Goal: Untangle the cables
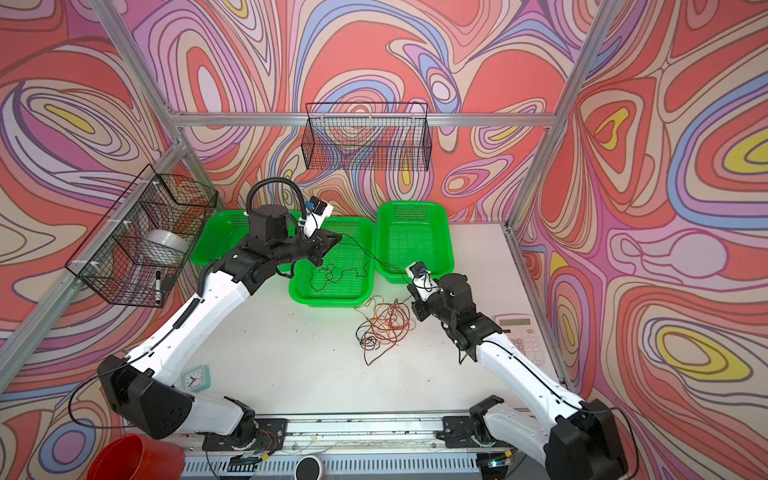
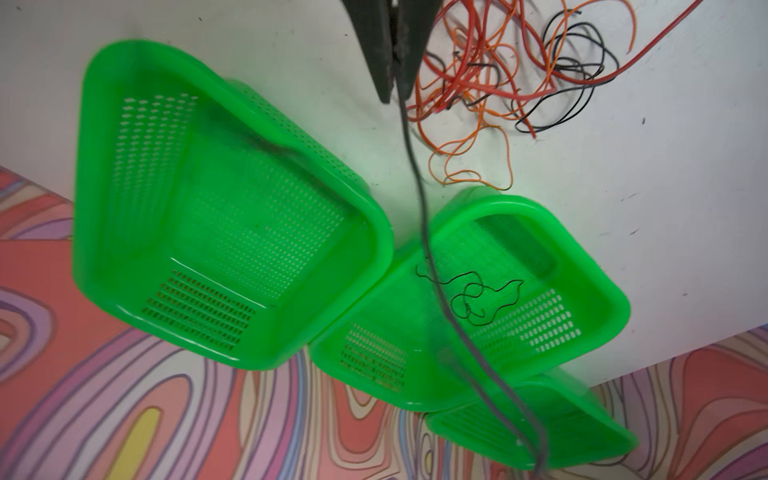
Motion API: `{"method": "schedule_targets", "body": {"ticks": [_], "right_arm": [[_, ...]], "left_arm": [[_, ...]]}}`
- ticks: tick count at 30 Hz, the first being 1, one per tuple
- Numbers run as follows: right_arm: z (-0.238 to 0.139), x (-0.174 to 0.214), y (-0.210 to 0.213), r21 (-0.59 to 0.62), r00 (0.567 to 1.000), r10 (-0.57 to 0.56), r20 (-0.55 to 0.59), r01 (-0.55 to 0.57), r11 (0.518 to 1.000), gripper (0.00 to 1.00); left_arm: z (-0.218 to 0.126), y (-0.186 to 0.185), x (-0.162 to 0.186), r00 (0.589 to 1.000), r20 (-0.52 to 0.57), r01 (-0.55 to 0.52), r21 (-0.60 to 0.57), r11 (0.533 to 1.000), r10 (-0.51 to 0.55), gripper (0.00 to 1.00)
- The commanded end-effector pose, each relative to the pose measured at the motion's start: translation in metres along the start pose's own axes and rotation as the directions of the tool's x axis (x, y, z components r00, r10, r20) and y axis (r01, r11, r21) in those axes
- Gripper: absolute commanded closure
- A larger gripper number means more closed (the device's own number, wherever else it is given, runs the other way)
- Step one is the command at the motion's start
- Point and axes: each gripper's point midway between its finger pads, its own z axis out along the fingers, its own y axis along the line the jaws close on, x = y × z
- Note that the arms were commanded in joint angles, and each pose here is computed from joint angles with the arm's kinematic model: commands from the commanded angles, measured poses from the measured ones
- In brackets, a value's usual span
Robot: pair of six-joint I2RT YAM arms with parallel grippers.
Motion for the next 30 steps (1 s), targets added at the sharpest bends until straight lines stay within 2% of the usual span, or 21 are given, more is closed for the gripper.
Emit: {"method": "schedule_targets", "body": {"ticks": [1,8,13,15,17,21,23,26,28,30], "right_arm": [[-0.012,-0.005,-0.029,0.102,0.994,0.096,0.052,-0.101,0.99,1.0],[-0.012,-0.003,-0.029,0.085,0.995,0.091,0.041,-0.094,0.992,1.0],[-0.012,0.007,-0.043,0.168,0.994,0.112,0.004,-0.111,0.979,1.0],[-0.005,0.003,-0.035,0.114,0.994,0.111,0.013,-0.112,0.987,1.0],[0.006,-0.004,-0.024,0.03,0.993,0.122,0.009,-0.122,0.992,1.0],[0.018,-0.018,-0.022,-0.017,0.99,0.141,0.013,-0.141,0.99,1.0],[0.015,-0.036,-0.016,-0.06,0.99,0.131,0.057,-0.127,0.99,1.0],[0.006,-0.067,-0.005,-0.147,0.985,0.13,0.117,-0.112,0.983,1.0],[0.004,-0.083,0.005,-0.214,0.983,0.139,0.123,-0.111,0.971,1.0],[0.007,-0.091,0.011,-0.25,0.983,0.154,0.101,-0.125,0.96,1.0]], "left_arm": [[-0.014,0.022,0.017,0.991,-0.092,-0.109,-0.103,0.989,0.1,1.0],[-0.022,0.027,0.014,0.993,-0.06,-0.105,-0.116,0.988,0.099,1.0],[-0.023,0.036,0.019,0.985,-0.076,-0.167,-0.154,0.974,0.157,1.0],[-0.014,0.04,0.027,0.982,-0.077,-0.182,-0.156,0.971,0.172,1.0],[-0.006,0.048,0.028,0.99,-0.049,-0.136,-0.155,0.978,0.13,1.0],[-0.007,0.035,-0.005,0.993,0.085,-0.074,-0.076,0.994,0.081,1.0],[-0.004,0.031,-0.009,0.993,0.099,-0.067,-0.044,0.997,0.071,1.0],[0.007,0.037,0.011,0.998,0.047,-0.045,-0.053,0.998,0.047,0.84],[0.014,0.043,0.029,1.0,0.017,-0.021,-0.073,0.997,0.022,0.54],[0.014,0.046,0.036,1.0,0.02,-0.006,-0.096,0.995,0.008,0.4]]}}
